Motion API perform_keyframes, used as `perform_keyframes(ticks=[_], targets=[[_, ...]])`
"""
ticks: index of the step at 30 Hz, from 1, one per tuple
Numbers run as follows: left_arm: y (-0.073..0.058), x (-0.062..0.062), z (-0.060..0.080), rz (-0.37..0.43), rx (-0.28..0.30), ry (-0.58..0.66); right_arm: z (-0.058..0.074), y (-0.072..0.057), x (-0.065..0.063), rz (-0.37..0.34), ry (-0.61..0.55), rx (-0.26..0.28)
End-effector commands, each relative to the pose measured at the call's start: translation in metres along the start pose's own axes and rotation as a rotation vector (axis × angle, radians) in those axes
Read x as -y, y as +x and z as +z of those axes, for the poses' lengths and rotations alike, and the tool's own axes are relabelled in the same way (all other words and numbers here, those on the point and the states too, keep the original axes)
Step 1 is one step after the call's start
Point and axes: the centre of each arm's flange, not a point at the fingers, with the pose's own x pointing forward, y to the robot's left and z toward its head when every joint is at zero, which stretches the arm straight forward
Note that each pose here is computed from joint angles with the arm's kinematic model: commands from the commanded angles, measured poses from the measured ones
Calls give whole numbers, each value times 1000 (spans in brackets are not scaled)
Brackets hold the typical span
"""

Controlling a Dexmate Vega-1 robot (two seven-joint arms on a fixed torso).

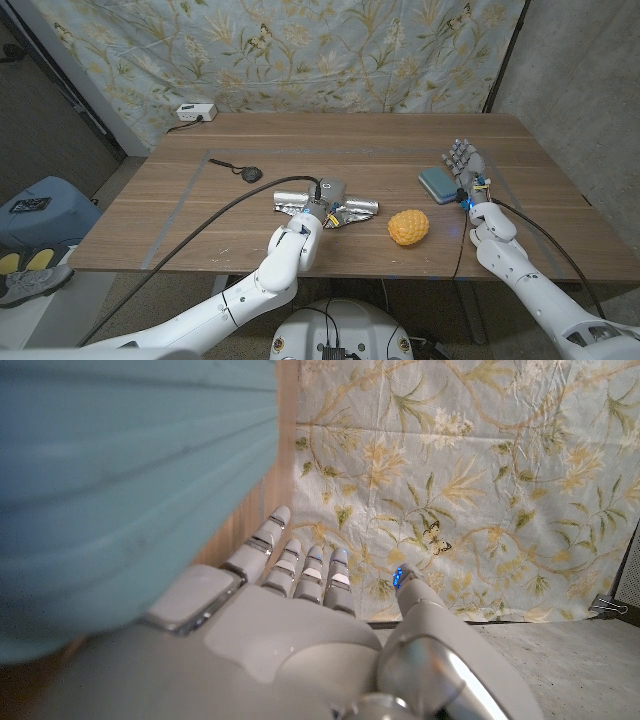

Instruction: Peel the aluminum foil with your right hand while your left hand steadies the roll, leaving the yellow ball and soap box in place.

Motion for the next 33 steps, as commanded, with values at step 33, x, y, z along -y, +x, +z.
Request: perform_keyframes(ticks=[33], targets=[[19, -59, -17, 5, -2, -185, 6, 8, -16, 8, -49, -26]])
